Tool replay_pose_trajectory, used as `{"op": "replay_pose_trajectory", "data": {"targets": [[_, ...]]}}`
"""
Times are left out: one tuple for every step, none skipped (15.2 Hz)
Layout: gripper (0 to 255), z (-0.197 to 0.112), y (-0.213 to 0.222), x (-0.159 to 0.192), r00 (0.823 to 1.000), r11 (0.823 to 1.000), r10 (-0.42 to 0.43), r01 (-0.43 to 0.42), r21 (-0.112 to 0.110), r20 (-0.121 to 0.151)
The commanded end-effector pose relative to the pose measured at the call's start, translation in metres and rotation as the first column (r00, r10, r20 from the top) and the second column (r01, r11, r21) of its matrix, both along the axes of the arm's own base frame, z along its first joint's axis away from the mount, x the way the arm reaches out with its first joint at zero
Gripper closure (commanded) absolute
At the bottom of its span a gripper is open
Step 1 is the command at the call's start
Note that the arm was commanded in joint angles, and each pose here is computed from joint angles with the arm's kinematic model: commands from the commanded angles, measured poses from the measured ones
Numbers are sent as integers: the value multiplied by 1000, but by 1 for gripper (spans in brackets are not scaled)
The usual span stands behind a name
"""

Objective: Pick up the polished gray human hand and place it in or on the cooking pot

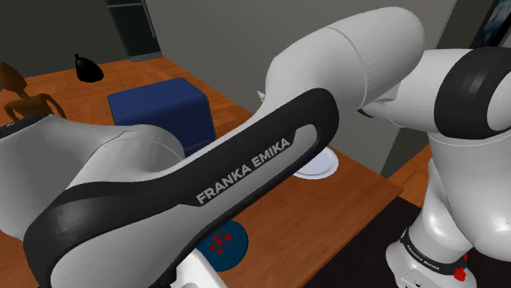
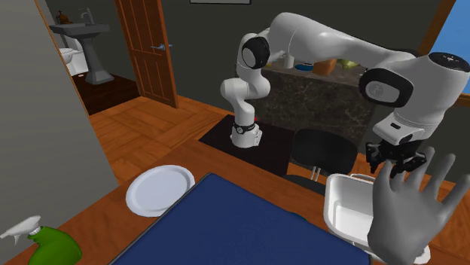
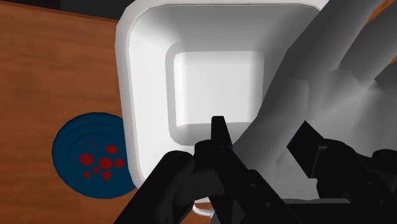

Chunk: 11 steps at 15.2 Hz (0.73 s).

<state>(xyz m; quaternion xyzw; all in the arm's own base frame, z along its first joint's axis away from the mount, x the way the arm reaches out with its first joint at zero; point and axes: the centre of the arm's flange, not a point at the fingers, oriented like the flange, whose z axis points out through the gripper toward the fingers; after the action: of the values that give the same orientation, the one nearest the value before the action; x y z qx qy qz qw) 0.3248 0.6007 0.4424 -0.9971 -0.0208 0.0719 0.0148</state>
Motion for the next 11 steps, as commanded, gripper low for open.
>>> {"op": "replay_pose_trajectory", "data": {"targets": [[255, -11, 0, 2, 1000, 1000, -2, 2, 1, 1], [255, -16, 0, 2, 1000, 1000, -2, 2, 1, 1], [255, -22, 0, 2, 1000, 1000, -2, 2, 1, 1], [255, -27, 0, 2, 1000, 1000, -2, 2, 1, 1], [255, -32, 0, 2, 1000, 1000, -2, 2, 1, 1], [255, -38, 0, 2, 1000, 1000, -2, 2, 1, 1], [255, -43, 0, 2, 1000, 1000, -2, 2, 1, 1], [255, -48, 0, 2, 1000, 1000, -2, 2, 1, 1], [255, -53, 0, 2, 1000, 1000, -2, 2, 1, 1], [255, -58, 0, 2, 1000, 1000, -2, 2, 1, 1], [255, -58, 0, 2, 1000, 1000, -2, 2, 1, 1]]}}
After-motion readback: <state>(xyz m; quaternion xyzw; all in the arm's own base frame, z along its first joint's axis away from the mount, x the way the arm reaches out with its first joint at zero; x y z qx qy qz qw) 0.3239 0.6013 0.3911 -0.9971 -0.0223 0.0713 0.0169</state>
